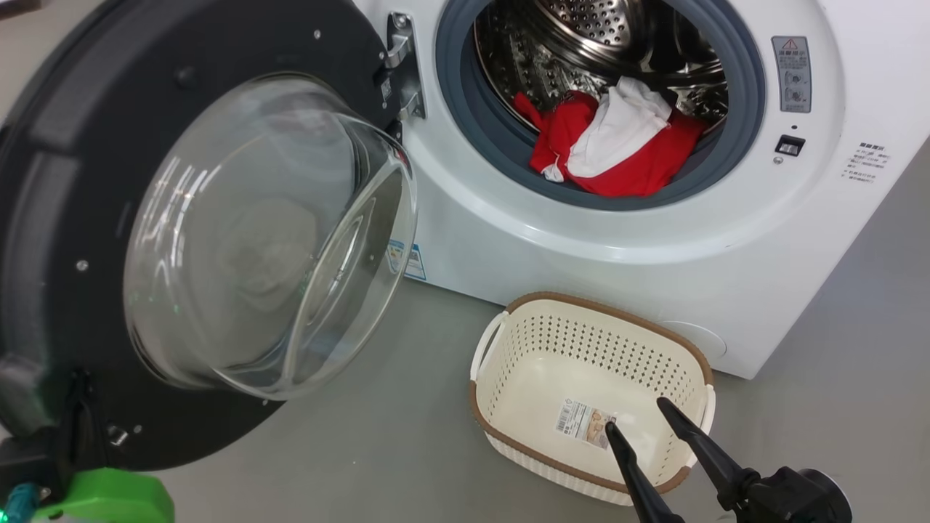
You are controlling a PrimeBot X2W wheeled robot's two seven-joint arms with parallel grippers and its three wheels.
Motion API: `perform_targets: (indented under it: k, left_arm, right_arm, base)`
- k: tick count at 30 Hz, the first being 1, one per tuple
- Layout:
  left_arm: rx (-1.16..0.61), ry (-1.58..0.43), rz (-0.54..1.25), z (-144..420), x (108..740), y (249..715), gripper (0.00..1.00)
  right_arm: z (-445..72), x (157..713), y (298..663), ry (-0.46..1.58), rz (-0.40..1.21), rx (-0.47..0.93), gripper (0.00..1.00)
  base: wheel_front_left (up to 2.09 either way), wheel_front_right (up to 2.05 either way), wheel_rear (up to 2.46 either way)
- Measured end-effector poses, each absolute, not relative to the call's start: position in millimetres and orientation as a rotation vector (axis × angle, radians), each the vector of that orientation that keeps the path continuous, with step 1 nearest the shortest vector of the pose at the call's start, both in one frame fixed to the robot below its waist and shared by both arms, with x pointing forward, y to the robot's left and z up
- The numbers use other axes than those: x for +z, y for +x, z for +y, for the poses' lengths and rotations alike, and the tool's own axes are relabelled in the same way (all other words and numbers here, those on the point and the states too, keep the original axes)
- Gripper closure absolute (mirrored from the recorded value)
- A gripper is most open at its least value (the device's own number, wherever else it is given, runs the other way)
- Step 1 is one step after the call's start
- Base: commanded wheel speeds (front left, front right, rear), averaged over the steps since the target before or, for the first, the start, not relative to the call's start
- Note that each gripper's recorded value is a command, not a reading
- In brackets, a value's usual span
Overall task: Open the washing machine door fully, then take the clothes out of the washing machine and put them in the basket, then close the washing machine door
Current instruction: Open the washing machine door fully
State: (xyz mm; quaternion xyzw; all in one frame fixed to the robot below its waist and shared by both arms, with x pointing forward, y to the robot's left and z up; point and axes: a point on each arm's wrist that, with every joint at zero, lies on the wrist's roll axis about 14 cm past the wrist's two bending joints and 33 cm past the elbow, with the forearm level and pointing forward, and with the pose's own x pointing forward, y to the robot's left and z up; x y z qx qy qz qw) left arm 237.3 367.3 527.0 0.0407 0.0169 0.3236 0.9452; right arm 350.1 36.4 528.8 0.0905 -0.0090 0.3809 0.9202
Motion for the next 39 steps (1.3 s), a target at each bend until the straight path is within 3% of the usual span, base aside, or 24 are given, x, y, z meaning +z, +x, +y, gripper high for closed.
perform_targets:
  k: [39]
  left_arm:
    - [0.711, 0.121, 0.087, 424.4, 503.0, 273.4, 1.00]
  right_arm:
    - [28.2, 514.3, 361.4, 0.144, 0.043, 0.794, 0.00]
  base:
    - [0.00, 0.00, 0.00]
